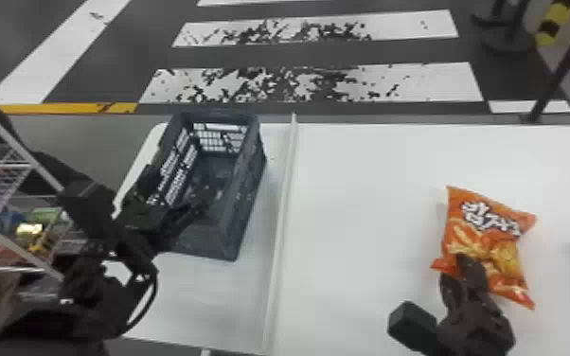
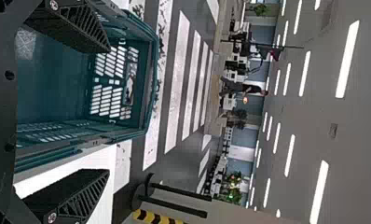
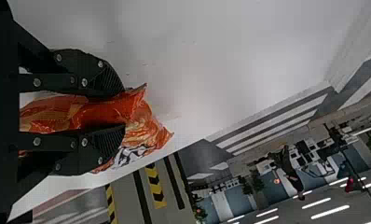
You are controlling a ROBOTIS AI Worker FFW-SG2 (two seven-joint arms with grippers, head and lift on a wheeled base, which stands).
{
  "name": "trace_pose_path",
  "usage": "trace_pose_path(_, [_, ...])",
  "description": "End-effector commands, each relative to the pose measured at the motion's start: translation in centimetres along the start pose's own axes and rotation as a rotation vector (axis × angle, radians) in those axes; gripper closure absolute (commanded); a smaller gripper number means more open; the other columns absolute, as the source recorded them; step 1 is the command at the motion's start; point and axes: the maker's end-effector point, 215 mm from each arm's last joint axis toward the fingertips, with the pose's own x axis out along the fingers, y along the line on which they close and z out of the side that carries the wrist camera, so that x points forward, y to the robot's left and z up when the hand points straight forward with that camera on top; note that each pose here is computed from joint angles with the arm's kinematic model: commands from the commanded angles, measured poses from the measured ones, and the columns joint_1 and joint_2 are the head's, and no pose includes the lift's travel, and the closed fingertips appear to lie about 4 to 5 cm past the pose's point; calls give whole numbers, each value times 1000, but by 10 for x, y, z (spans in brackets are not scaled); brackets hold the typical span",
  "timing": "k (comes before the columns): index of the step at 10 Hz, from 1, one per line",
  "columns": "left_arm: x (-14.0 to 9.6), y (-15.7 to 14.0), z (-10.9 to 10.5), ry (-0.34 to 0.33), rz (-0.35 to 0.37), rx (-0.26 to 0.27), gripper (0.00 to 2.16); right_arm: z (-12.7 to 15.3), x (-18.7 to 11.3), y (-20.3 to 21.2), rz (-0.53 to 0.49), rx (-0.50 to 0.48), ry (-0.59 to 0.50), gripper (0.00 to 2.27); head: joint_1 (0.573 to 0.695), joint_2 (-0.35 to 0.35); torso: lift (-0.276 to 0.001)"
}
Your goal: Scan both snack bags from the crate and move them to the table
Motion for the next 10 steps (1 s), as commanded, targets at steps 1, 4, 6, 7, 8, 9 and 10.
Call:
trace_pose_path(1, [4,-2,1,-2,-2,-7,80,11,2,-30,26,267,-34,2246,695,154,-87])
trace_pose_path(4, [7,-6,-3,1,-7,-13,80,42,-8,-122,107,963,-173,2246,695,139,-87])
trace_pose_path(6, [9,-10,-2,0,-15,-10,80,24,-16,-175,130,1369,-212,2246,695,105,-87])
trace_pose_path(7, [9,-13,-4,3,-19,-7,80,2,-16,-180,190,1604,-207,2246,695,72,-87])
trace_pose_path(8, [9,-15,-4,4,-22,-2,80,-30,-12,-166,225,1772,-148,2246,695,41,-87])
trace_pose_path(9, [10,-16,-3,3,-24,1,80,-64,-11,-156,221,1868,-91,2246,695,22,-87])
trace_pose_path(10, [10,-20,-3,2,-30,-1,80,-93,-12,-152,178,1884,-36,2246,695,-15,-87])
